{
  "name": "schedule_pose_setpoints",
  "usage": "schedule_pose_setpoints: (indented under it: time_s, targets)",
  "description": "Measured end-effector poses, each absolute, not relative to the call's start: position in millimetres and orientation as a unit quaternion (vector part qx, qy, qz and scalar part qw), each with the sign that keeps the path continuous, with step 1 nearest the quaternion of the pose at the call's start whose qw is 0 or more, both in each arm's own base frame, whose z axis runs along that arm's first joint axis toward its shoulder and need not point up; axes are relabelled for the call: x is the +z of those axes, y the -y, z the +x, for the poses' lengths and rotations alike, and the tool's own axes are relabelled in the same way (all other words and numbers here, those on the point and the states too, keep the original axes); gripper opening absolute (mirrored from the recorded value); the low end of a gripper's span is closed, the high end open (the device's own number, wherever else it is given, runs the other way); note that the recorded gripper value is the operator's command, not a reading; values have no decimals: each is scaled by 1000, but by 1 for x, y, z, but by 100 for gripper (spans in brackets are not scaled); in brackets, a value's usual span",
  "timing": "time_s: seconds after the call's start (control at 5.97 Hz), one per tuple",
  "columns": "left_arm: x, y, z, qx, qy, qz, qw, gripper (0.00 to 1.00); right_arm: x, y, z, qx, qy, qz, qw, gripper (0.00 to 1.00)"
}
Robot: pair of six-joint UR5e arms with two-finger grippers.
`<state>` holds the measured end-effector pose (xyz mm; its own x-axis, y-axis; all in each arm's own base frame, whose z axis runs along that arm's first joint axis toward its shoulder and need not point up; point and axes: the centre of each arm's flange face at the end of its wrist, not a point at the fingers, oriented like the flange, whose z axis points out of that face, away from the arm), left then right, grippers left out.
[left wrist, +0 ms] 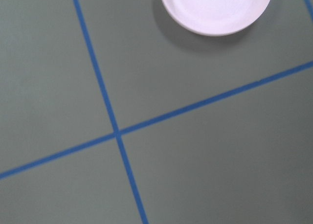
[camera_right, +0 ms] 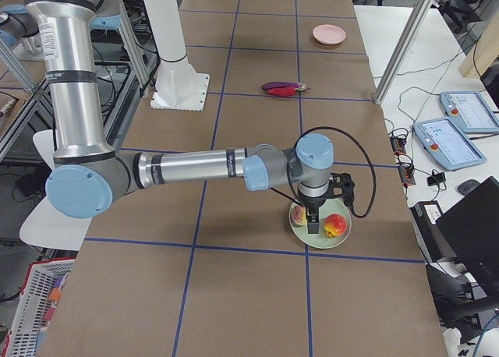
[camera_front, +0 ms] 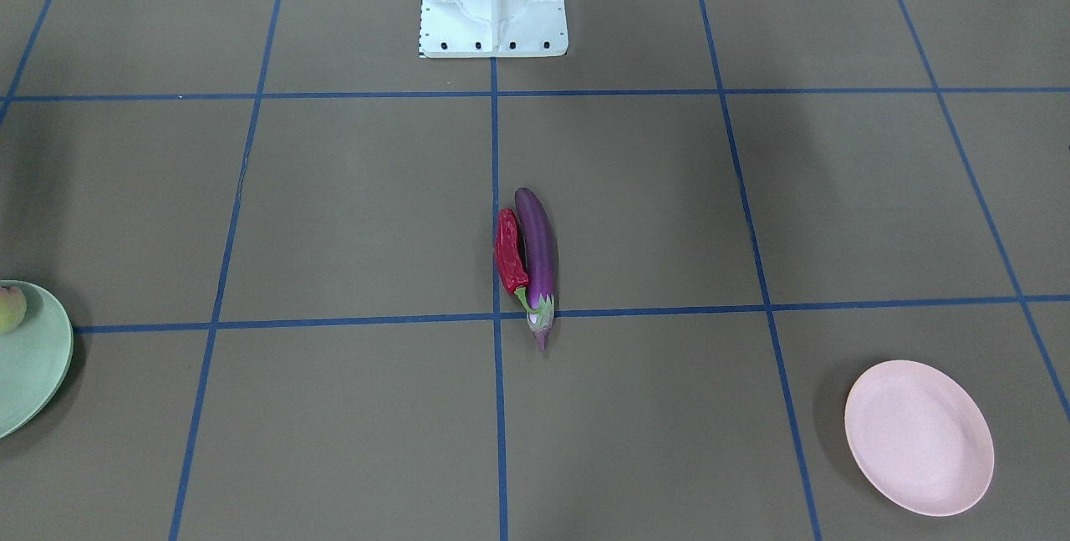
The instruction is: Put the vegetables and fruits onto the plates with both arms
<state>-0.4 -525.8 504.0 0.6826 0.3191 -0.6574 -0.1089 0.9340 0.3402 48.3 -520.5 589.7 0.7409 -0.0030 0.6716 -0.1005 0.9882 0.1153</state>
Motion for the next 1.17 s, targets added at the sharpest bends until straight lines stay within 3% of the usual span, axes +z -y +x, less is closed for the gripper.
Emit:
schedule_pose_setpoints:
  time_s: [0.34, 1.17]
  targets:
    - [420, 547, 122, 96, -417, 113, 897, 100, 596, 488, 56, 22, 357, 73, 931, 100]
    - [236, 516, 503, -34, -419, -10, 907, 100, 597, 485, 56, 26, 356, 73, 931, 100]
